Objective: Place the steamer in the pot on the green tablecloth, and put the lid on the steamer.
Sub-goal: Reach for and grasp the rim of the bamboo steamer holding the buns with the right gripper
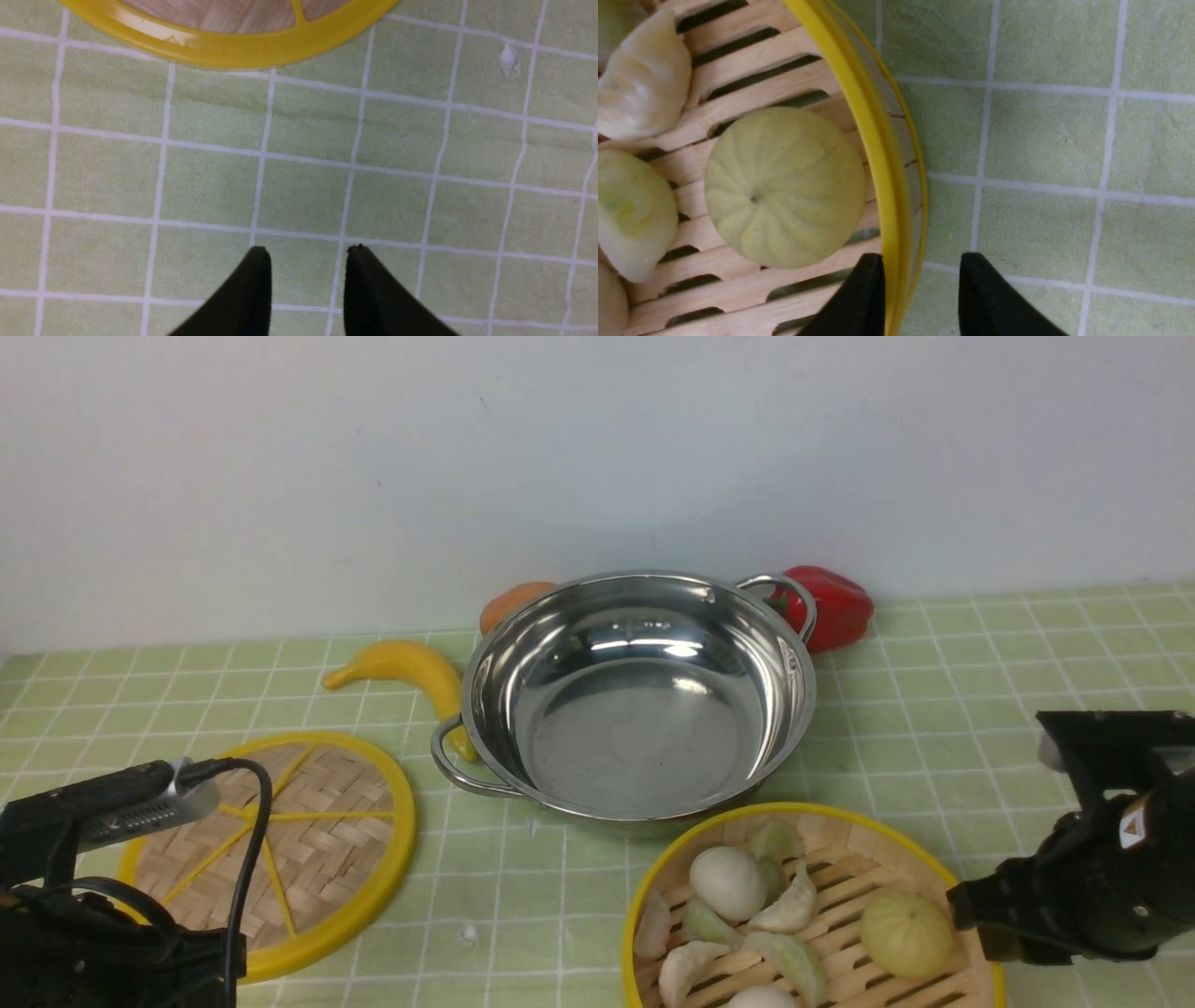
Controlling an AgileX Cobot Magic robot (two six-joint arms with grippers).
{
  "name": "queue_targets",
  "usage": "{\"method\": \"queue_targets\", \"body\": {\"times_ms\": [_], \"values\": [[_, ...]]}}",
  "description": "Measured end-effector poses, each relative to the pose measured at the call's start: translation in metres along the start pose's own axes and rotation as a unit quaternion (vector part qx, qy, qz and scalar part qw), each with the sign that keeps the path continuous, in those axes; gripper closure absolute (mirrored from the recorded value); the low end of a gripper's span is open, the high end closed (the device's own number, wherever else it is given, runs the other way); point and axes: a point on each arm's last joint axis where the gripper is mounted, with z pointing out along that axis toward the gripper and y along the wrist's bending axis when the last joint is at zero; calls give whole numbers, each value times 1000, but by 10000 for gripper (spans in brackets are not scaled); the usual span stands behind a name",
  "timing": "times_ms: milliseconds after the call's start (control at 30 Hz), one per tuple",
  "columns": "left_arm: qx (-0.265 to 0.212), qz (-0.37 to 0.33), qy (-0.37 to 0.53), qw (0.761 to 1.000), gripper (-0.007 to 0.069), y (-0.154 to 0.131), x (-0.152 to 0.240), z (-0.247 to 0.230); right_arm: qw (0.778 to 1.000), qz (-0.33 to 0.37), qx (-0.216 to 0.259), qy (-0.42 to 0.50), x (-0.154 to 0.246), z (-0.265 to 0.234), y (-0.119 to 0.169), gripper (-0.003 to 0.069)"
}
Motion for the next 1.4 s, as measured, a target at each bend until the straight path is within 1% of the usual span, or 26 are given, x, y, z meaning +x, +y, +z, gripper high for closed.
{"method": "queue_targets", "body": {"times_ms": [200, 467, 733, 833, 933, 1000, 1033, 1233, 1400], "values": [[0, 0, 0, 1000, 407, 0, 0, 0, 1000, -9, -14, 4, 1, 0, 3, 416], [0, 0, 0, 1000, 407, 0, 0, 0, 1000, -9, -14, 3, 0, 1, 3, 416], [0, 0, 0, 1000, 407, 0, 0, 0, 1000, -13, -2, 28, -2, 27, 1, 418], [0, 0, 0, 1000, 407, 0, 0, 0, 999, -12, 1, 33, -3, 35, 0, 442], [0, 0, 0, 1000, 407, 0, 0, 0, 999, -12, 3, 38, -3, 42, 0, 537], [0, 0, 0, 1000, 407, 0, 0, 0, 999, -29, 6, 37, -4, 42, 0, 596], [0, 0, 0, 1000, 407, 0, 0, 0, 998, -47, 9, 41, -5, 40, 0, 603], [0, 6, 0, 1000, 407, 0, 0, 0, 995, -64, 15, 75, -7, 26, 2, 603], [0, 14, 0, 1000, 407, 0, 0, 0, 995, -80, 3, 57, -27, -19, 15, 603]]}}
